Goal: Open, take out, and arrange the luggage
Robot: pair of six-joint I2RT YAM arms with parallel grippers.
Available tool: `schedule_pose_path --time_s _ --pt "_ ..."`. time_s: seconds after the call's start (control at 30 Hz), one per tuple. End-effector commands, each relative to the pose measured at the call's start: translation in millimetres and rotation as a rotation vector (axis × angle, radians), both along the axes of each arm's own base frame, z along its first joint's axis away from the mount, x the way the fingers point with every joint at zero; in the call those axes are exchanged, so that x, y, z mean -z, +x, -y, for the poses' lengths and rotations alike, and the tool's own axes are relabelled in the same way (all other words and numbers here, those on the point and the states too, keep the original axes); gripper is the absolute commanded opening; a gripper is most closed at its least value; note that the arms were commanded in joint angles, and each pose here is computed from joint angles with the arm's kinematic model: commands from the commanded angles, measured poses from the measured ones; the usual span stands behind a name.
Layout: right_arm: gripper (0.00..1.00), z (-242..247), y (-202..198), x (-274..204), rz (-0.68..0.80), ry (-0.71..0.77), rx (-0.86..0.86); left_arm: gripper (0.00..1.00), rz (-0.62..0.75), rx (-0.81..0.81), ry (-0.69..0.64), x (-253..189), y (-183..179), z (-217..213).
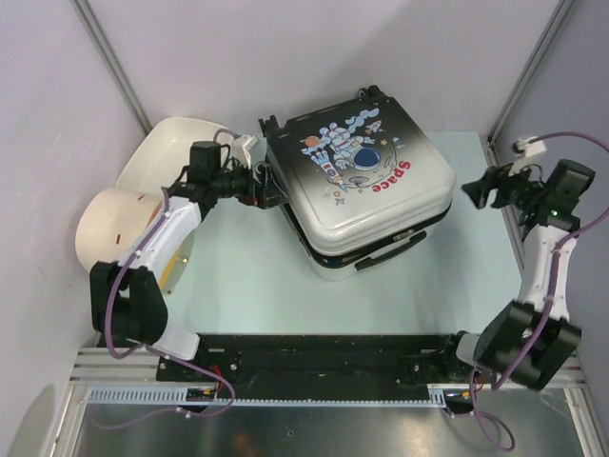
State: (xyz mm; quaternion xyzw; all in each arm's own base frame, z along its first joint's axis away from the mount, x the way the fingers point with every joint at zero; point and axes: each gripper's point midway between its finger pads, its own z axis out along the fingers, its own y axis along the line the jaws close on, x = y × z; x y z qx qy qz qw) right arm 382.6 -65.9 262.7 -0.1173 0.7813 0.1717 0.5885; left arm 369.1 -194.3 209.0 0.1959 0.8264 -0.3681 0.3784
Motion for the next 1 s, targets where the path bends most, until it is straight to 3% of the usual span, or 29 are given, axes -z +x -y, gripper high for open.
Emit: schedule_pose_path --time_s 0.0,0.17,0.4,0.6,0.8,0.97 --pt "0.73 -92.1 -77.5 32.2 -0.149 -0.183 -0.347 0.97 0.141 0.026 0.008 -31.0 -9.9 -3.1" --pt "0.7 -169.3 -99.3 54.1 -0.123 -0.325 -0.444 0.97 0.148 0.007 -0.005 -38.2 -16.3 -4.8" --pt "0.57 -216.8 -92.8 87.8 -0.074 -0.389 -0.453 0.97 0.189 -0.007 -0.003 -47.3 -25.4 -9.1" --pt "0.55 -209.9 -77.7 108.8 -0.079 -0.421 -0.363 0.97 0.21 -0.021 0.006 -50.0 -29.4 -12.6" --pt "0.55 -228.8 -102.8 72.8 0.022 -0.323 -0.48 0.97 0.202 -0.011 0.001 -45.4 -35.1 -12.1" --pt "0.55 -225.6 -101.9 67.5 0.031 -0.315 -0.454 0.97 0.18 -0.005 -0.007 -41.1 -34.5 -10.1"
